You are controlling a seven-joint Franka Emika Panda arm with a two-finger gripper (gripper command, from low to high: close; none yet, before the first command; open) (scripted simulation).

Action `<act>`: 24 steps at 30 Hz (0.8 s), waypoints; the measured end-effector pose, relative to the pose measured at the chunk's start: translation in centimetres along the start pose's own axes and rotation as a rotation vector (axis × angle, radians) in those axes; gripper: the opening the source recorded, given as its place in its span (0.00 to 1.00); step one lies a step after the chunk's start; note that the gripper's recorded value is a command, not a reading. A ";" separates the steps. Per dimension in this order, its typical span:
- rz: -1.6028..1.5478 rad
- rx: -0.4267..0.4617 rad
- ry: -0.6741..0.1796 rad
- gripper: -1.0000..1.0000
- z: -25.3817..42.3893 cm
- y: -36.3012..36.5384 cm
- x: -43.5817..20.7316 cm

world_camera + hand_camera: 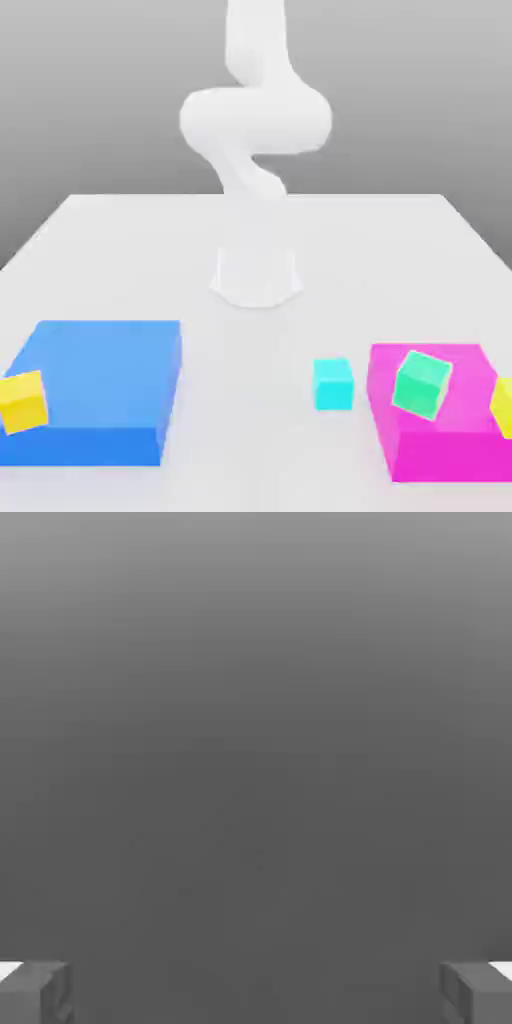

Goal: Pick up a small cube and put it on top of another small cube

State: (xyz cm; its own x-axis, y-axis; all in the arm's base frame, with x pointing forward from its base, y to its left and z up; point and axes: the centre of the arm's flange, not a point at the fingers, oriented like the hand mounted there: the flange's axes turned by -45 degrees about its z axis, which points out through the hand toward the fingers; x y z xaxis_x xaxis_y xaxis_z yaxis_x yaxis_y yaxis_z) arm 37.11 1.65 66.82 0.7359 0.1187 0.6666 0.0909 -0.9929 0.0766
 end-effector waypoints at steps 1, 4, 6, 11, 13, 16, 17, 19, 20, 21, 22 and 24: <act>-0.058 0.006 -0.027 0.50 2.0 -0.7 -0.5; -0.219 0.029 -0.103 0.50 7.5 -2.8 -2.4; -0.323 0.051 -0.151 0.50 10.8 -4.1 -4.1; -0.577 0.125 -0.264 0.50 18.2 -6.9 -9.3; -0.676 0.163 -0.306 0.50 20.8 -8.0 -11.8; -0.822 0.228 -0.364 0.50 24.0 -9.4 -15.9; -0.871 0.252 -0.382 0.50 25.0 -9.9 -17.3; -0.966 0.303 -0.415 0.50 26.6 -10.7 -20.3; -1.013 0.330 -0.431 0.50 27.4 -11.1 -21.8; -1.060 0.359 -0.446 0.50 28.0 -11.5 -23.3; -1.106 0.388 -0.460 0.50 28.6 -11.9 -24.9; -1.198 0.449 -0.486 0.50 29.5 -12.5 -28.0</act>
State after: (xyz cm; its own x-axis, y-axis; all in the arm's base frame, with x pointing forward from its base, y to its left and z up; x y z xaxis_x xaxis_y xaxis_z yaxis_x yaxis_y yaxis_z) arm 35.15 10.86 25.34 0.2041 0.9785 0.0311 0.9723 -0.2063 0.1102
